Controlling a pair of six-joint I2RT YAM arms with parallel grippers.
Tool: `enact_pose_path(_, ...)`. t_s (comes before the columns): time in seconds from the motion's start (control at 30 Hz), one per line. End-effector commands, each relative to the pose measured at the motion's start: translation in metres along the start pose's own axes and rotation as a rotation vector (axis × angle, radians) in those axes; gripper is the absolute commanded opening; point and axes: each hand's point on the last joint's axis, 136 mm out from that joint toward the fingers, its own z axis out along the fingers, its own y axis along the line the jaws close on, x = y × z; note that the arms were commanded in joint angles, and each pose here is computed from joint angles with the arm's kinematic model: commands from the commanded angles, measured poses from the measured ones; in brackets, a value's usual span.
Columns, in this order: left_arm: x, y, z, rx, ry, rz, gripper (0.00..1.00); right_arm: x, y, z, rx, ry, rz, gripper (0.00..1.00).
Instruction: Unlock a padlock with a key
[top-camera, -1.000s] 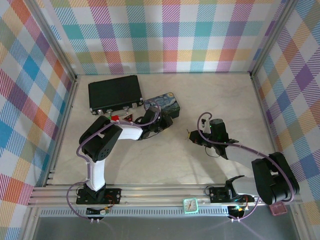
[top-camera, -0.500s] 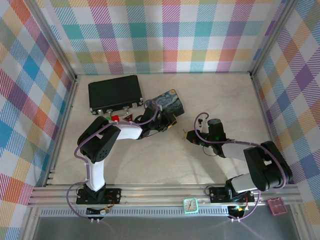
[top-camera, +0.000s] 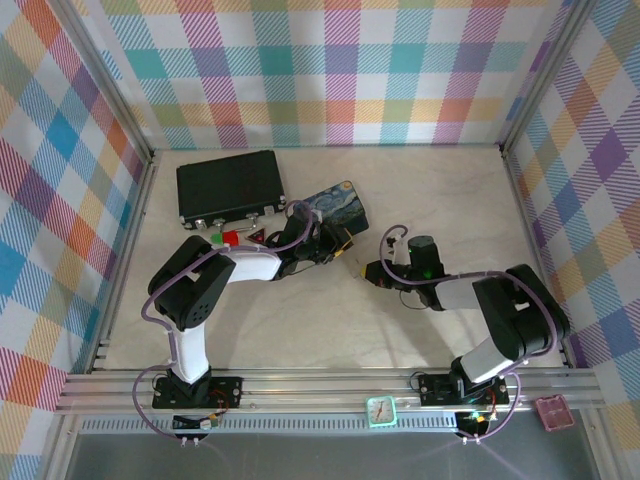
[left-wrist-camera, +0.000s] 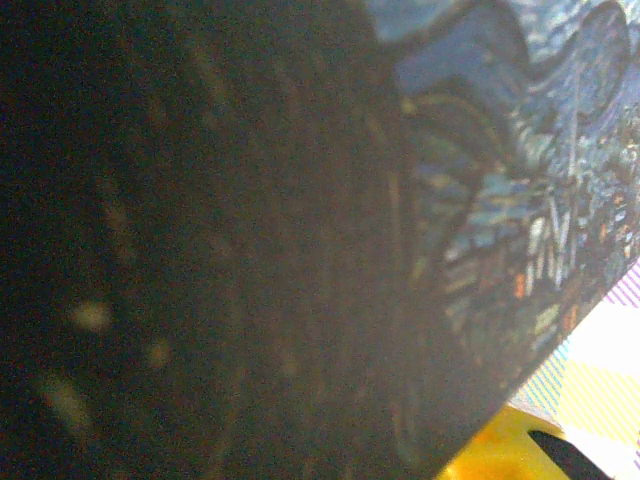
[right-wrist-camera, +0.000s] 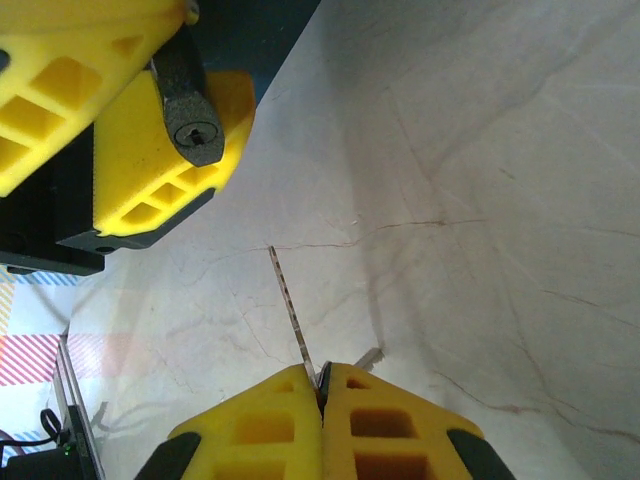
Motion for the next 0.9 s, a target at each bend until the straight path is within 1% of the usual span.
enact_pose_path(0.0,0.004,-0.022,-0.006,0.058,0.008,-0.007,0.12,-0.014,0.021,0.005,-0.064,-0.026,-0.089,0.0)
enact_pose_path(0.17,0.006,-0.022,-0.005,0.057,0.01,-0.008,0.12,-0.02,0.018,0.009,-0.028,-0.047,-0.101,0.0)
enact_pose_path(0.53,0.014,-0.022,-0.003,0.054,0.028,-0.008,0.12,-0.028,0.012,0.016,-0.008,-0.068,-0.091,0.0)
enact_pose_path(0.67,0.016,-0.022,-0.004,0.051,0.03,-0.003,0.12,-0.035,0.016,0.015,-0.022,-0.104,-0.104,0.0)
enact_pose_path(0.87,0.019,-0.022,-0.003,0.048,0.033,-0.001,0.12,-0.037,0.014,0.015,-0.011,-0.115,-0.098,0.0)
